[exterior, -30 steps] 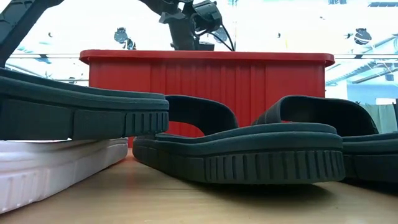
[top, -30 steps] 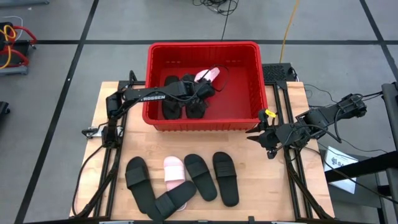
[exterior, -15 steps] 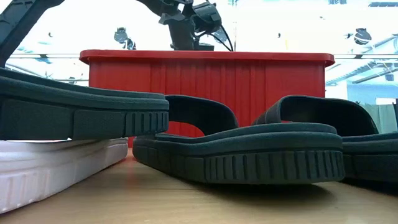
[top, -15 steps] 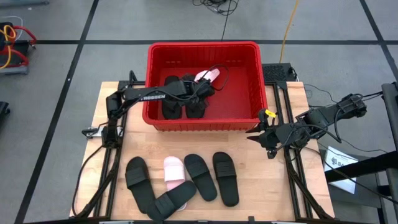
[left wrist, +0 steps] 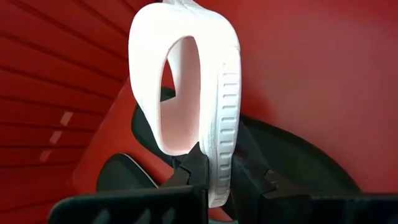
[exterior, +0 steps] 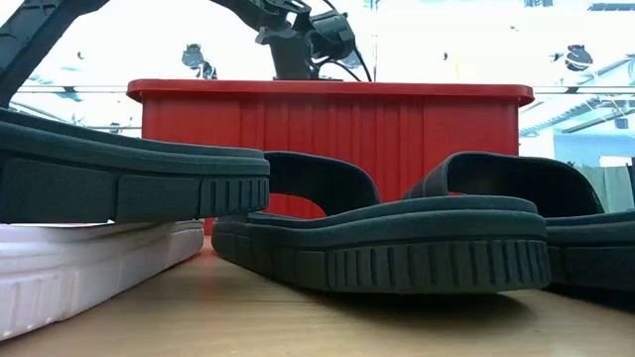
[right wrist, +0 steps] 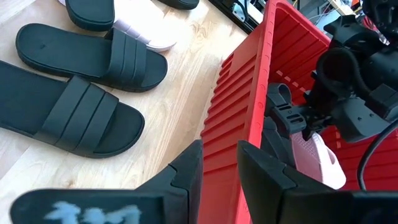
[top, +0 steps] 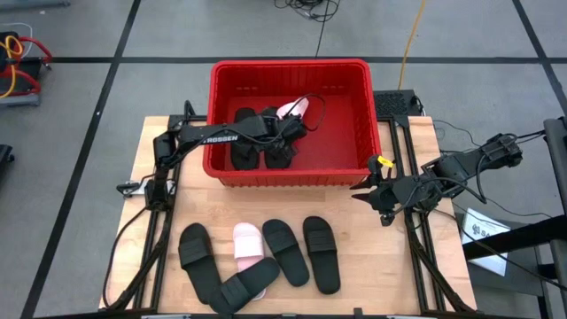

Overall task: Pick and place slides into bin
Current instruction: Put the pink slide into the red bin

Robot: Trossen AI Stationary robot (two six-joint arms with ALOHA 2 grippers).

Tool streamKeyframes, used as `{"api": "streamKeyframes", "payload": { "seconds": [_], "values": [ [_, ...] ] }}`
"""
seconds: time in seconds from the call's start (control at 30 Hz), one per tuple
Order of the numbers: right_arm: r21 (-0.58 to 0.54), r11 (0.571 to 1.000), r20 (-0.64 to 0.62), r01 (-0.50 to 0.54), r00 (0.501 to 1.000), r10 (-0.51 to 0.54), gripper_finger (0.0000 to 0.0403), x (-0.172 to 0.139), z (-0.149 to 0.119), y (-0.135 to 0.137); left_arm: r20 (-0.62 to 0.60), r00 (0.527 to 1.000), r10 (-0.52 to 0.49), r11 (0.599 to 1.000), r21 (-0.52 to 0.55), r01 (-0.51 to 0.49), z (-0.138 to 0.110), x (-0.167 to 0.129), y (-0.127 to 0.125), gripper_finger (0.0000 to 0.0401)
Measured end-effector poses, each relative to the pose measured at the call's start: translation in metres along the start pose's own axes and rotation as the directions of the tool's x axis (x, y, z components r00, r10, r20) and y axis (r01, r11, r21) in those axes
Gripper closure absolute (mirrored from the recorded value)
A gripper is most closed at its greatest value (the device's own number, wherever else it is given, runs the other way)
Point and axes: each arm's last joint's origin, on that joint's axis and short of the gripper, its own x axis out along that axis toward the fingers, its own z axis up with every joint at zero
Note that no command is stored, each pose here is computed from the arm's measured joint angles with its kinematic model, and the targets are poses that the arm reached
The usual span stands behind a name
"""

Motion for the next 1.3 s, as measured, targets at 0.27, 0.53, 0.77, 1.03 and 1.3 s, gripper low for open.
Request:
{"api": "streamKeyframes", "payload": {
  "seconds": [0.27, 0.53, 0.77, 1.03, 1.3],
  "values": [
    [-0.001, 1.000, 0.000, 0.000, 1.000, 0.000, 0.0314, 0.000, 0.000, 0.000, -0.003, 0.998, -0.065, 0.998, -0.007, 0.065, 0.000, 0.000, -0.002, 0.0332],
    [-0.004, 1.000, 0.000, 0.000, 1.000, 0.000, 0.0314, 0.000, 0.000, 0.000, -0.011, 0.984, -0.175, 0.984, -0.009, 0.175, 0.000, 0.000, -0.005, 0.0280],
    [-0.004, 1.000, 0.001, 0.000, 1.000, 0.000, 0.0314, 0.000, 0.000, 0.000, 0.004, 0.980, -0.200, 0.978, -0.064, 0.199, 0.002, 0.000, -0.006, 0.0274],
    [-0.004, 1.000, 0.001, 0.000, 1.000, 0.000, 0.0314, 0.000, 0.000, 0.000, 0.044, 0.974, -0.222, 0.971, -0.083, 0.225, 0.007, 0.001, 0.004, 0.0274],
    [0.008, 1.000, 0.003, 0.024, 1.000, -0.024, 0.0314, 0.000, 0.001, -0.001, 0.016, 0.920, -0.391, 0.893, -0.236, 0.383, 0.019, 0.004, 0.061, 0.0274]
  ]
}}
